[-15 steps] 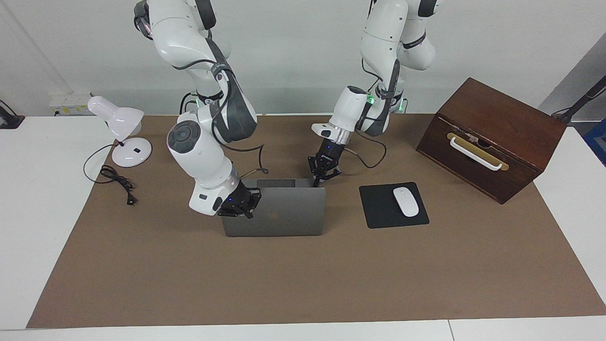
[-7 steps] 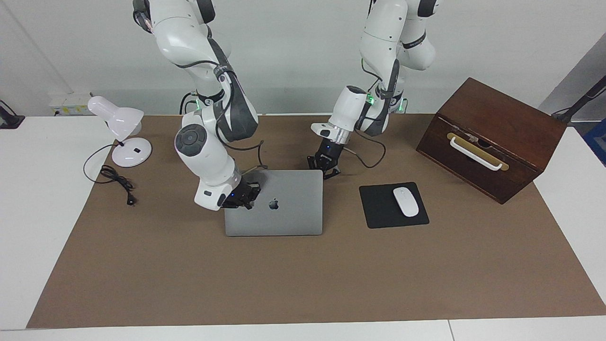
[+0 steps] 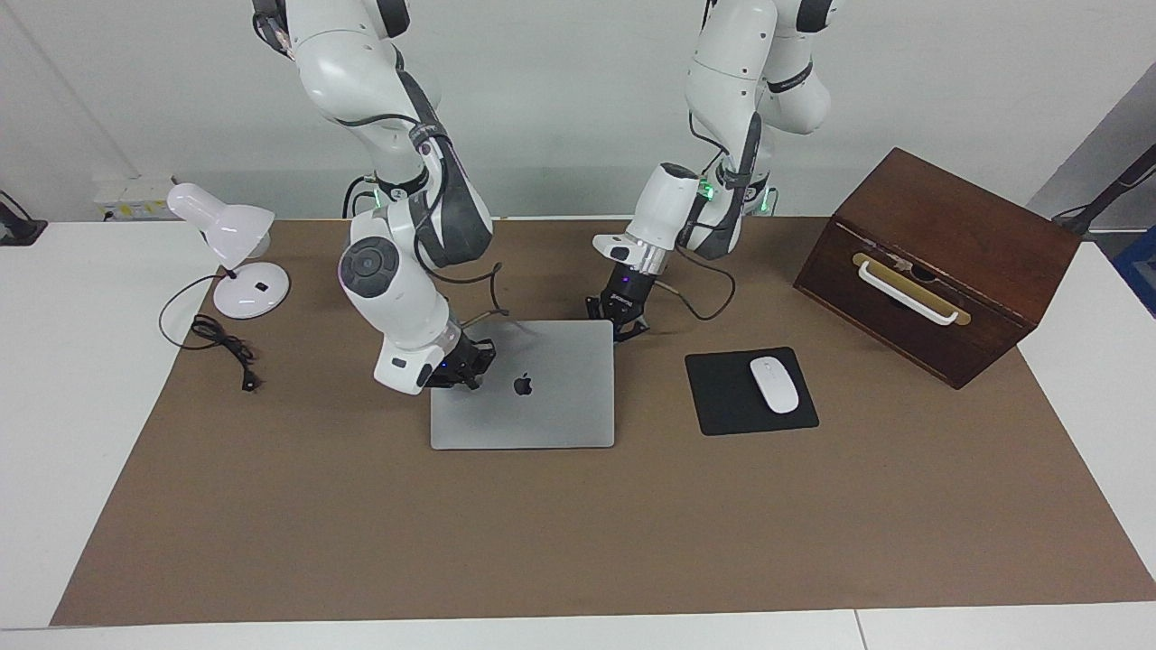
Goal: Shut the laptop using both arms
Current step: 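Push the laptop lid down with the right gripper toward the keyboard, then press the closed lid flat with the right gripper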
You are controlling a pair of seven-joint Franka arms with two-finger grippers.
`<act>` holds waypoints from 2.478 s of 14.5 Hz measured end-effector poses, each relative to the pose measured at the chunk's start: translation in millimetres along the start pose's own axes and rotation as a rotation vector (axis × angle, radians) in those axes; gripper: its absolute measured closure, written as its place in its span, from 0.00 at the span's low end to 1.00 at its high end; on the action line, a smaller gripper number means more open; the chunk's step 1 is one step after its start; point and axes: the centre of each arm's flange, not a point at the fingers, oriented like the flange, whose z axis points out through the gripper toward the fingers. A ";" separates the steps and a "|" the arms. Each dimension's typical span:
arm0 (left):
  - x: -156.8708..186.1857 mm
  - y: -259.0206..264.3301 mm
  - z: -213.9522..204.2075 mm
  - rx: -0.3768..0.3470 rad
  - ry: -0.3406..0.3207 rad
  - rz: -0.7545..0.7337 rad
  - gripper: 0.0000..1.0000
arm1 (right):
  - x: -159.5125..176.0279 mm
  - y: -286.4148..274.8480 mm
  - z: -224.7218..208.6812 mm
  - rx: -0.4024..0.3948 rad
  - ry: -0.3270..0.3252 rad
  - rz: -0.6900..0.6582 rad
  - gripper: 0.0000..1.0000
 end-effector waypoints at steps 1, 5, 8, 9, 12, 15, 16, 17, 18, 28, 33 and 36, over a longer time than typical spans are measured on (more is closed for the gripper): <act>0.0 0.0 0.0 0.000 0.000 0.000 0.99 | -0.4 0.0 0.3 0.000 -0.001 0.000 0.99; 0.0 0.0 0.0 0.000 0.000 0.002 0.99 | -3.6 -0.4 1.0 -0.001 -0.005 0.000 0.99; 0.0 0.0 0.0 0.000 0.000 0.003 0.99 | -6.8 -0.3 3.8 -0.001 -0.013 0.001 0.99; 0.0 0.0 0.0 0.000 0.000 0.004 0.99 | -7.5 -0.2 4.6 -0.001 -0.015 0.002 0.99; 0.0 0.0 0.0 0.000 0.000 0.004 0.99 | -10.6 -0.2 6.7 -0.002 -0.022 0.003 0.99; 0.0 0.0 0.0 0.000 0.000 0.005 0.99 | -14.4 -0.1 9.8 -0.002 -0.031 0.004 0.99; -0.1 0.0 0.0 0.000 0.000 0.005 0.99 | -15.3 0.1 11.1 -0.002 -0.034 0.004 0.99; -0.1 0.1 0.0 0.000 0.000 0.005 0.99 | -16.1 0.1 12.0 -0.002 -0.037 0.005 0.99; -0.1 0.0 0.0 0.000 0.000 0.005 0.99 | -17.0 0.1 12.6 -0.002 -0.038 0.005 0.99; -0.2 0.1 0.2 0.000 0.001 0.009 0.99 | -28.0 -5.3 25.6 -0.009 -0.042 -0.001 0.99; -0.2 0.1 0.2 0.000 0.001 0.010 0.99 | -30.1 -7.4 30.4 -0.011 -0.043 -0.004 0.99; -0.2 0.1 0.2 0.000 0.001 0.010 0.99 | -31.5 -10.6 30.4 -0.012 -0.042 -0.009 0.99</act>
